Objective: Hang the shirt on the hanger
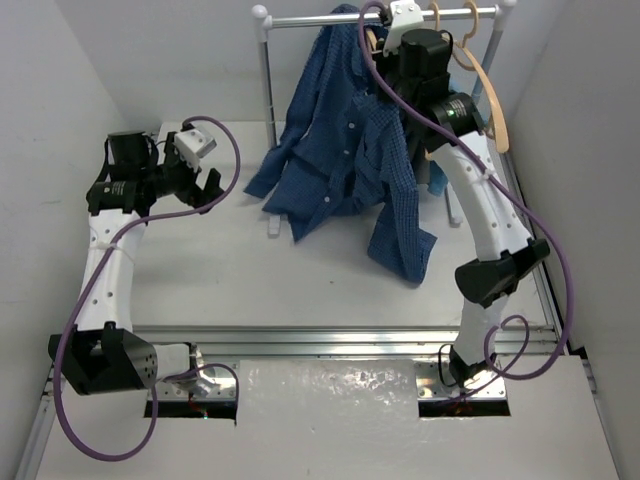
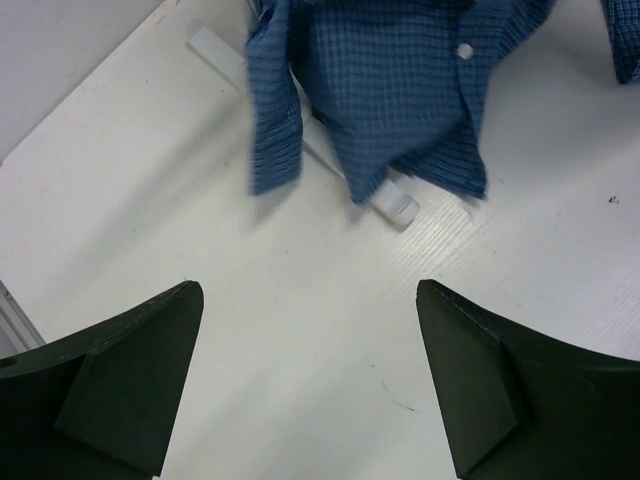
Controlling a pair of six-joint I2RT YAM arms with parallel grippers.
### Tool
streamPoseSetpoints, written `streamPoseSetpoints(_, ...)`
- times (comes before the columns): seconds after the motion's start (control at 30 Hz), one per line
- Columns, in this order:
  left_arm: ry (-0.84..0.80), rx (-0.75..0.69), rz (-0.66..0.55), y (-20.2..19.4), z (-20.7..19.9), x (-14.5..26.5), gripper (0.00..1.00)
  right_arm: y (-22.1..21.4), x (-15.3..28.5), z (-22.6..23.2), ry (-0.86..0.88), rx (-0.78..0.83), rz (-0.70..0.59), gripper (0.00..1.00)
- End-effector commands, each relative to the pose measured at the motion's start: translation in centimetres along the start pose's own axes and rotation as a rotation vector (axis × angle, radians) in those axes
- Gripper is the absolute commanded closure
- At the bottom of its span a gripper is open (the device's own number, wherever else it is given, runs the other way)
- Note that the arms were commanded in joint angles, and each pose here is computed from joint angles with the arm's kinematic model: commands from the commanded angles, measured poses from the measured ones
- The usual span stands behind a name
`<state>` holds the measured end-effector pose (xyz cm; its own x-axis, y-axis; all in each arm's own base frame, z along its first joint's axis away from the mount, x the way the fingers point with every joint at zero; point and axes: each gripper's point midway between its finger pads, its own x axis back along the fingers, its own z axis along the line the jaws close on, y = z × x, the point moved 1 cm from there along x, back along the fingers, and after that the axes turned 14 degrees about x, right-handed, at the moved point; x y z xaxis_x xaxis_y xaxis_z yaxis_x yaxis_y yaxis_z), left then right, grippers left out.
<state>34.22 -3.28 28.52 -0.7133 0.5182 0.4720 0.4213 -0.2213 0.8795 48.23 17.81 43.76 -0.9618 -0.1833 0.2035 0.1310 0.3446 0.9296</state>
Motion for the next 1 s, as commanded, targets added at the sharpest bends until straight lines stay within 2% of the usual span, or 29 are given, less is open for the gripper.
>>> streamPoseSetpoints(0.0,0.000,-0.037,-0.059,1.3,-0.6,0.8,0.14,6.5,-0.1,-4.0,-0.179,-0.008,-0.253,1.00)
streamPoseSetpoints(0.3,-0.004,-0.024,-0.044,0.4,-1.0,0.8,0.14,6.7,-1.5,-4.5,-0.207,-0.015,-0.305,1.00)
streamPoseSetpoints(0.43,-0.010,-0.022,-0.046,0.4,-1.1,0.9,0.15,5.7,-3.6,-4.1,-0.202,-0.015,-0.286,1.00)
streamPoseSetpoints(0.57,-0.013,-0.017,-0.043,0.2,-1.3,0.9,0.15,3.2,-6.0,-3.4,-0.189,-0.020,-0.226,1.00)
streamPoseSetpoints(0.97,-0.019,-0.005,-0.026,-0.7,-1.6,0.9,0.15,-1.9,-8.9,-1.2,-0.089,-0.081,-0.088,1.00)
